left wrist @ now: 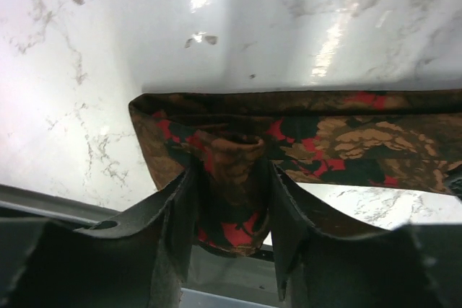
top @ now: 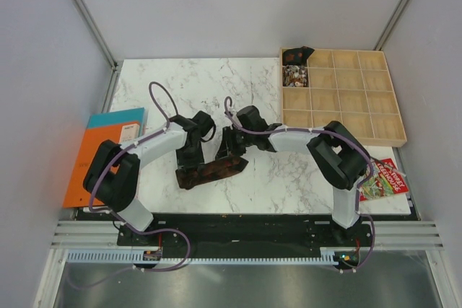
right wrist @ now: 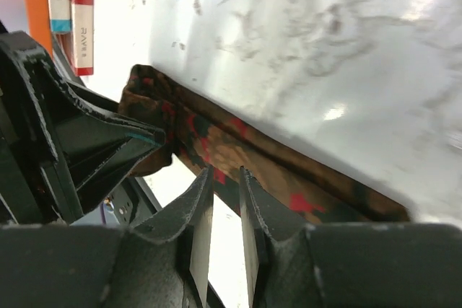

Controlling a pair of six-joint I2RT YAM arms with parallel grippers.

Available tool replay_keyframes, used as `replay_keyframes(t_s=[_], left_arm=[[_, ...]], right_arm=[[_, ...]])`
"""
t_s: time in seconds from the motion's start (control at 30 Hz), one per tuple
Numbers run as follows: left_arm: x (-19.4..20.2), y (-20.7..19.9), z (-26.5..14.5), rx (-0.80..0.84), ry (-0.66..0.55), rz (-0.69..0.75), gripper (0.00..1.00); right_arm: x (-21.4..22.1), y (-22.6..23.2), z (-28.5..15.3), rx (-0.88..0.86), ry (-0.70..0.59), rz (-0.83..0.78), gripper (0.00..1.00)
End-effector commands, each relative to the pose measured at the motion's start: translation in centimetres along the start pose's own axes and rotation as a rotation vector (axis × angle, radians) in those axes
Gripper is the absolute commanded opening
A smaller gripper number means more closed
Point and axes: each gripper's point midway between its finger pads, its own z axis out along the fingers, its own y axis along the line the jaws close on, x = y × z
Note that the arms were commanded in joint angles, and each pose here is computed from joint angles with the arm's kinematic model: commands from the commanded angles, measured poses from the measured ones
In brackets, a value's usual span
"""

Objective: Roll the ties
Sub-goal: Roll the tie at the center of the board.

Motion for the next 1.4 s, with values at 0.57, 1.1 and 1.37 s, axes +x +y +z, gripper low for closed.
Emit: replay_keyframes(t_s=[0.57,1.1,1.37], left_arm=[[-3.9,-3.2,-6.7,0.173,-0.266,0.012,0.69],[-1.4,0.6,-7.9,0.312,-0.38,-0.149,0.89],[-3.2,2.7,-6.5,0.353,-0.342,-0.239,0.81]], right_arm=[[-2.9,1.5,-4.8,0.0,-0.074,-0.033,0.3],[-2.5,7.4,-2.1,-0.145,-0.028,-0.062,0.29],[-0.7,6.3,-1.3,-0.042,-0.019,-0.096,0.26]])
